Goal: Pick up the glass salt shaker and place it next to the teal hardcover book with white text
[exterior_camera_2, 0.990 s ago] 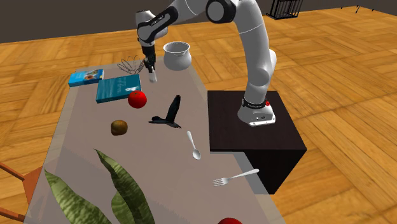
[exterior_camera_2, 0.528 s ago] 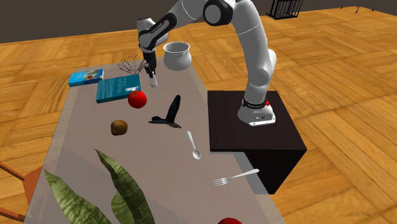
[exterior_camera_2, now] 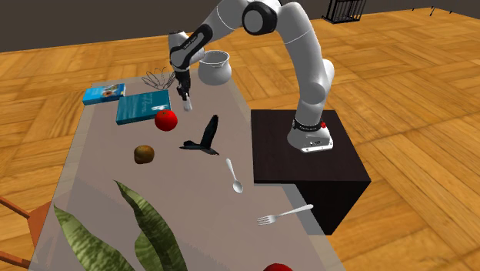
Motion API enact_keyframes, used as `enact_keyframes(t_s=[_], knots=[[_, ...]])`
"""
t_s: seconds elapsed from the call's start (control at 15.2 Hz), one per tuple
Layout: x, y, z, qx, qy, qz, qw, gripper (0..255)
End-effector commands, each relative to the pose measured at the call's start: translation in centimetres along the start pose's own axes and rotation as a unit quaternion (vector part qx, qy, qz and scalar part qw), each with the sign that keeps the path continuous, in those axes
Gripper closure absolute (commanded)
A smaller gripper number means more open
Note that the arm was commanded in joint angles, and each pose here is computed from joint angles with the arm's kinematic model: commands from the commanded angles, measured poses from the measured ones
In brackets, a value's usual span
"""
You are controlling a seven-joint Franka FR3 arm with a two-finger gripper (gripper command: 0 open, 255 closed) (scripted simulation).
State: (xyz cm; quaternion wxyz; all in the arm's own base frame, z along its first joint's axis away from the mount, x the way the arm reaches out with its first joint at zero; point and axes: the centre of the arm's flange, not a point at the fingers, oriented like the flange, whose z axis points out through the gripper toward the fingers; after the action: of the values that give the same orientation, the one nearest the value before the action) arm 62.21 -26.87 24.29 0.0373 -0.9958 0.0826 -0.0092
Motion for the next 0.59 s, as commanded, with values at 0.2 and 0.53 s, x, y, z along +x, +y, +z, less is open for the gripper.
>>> enact_keyframes(t_s=[0.2,0.53], knots=[[0.06,0.05,0.65,0.000,0.000,0.000,1.0000,255],[0.06,0.05,0.65,0.000,0.000,0.000,1.0000,0]])
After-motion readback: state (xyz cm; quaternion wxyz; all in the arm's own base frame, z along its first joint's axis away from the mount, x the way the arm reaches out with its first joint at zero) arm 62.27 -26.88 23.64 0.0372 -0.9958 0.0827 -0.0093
